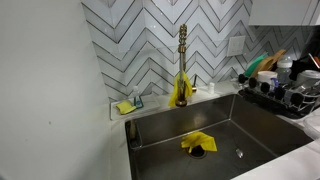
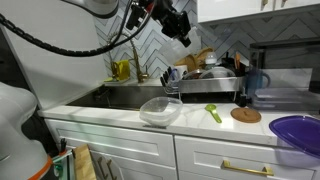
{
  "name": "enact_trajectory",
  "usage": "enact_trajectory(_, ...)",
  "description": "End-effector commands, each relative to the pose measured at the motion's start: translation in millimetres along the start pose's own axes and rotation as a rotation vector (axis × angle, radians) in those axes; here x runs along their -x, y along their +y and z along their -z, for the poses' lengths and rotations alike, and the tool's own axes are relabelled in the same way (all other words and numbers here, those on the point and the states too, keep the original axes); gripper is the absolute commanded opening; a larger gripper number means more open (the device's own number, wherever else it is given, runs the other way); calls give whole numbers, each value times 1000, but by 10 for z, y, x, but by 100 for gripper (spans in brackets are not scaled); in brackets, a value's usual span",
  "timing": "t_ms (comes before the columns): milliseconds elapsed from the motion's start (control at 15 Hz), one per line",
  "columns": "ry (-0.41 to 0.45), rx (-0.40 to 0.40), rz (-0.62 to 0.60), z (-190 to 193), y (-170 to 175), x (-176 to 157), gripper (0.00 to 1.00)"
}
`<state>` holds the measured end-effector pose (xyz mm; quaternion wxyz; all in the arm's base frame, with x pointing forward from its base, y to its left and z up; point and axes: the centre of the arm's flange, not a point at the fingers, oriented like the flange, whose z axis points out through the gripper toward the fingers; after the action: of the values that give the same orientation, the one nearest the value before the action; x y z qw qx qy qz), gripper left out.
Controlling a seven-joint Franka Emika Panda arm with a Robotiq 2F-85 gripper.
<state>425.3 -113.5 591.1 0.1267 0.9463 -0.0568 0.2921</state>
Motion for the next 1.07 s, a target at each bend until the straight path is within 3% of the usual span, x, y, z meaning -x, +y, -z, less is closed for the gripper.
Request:
enact_trajectory(0,0,0,0,0,0,0,5)
enact_trajectory(67,-7,20,-24,-85,-115,-62,1)
enact_trajectory(467,38,103,-203,-424,-771,-409,1)
enact_trajectory(867,129,159,-350,-869,-1066,-655,1)
enact_trajectory(1000,127,131,-392,-969,-1173,-735,1)
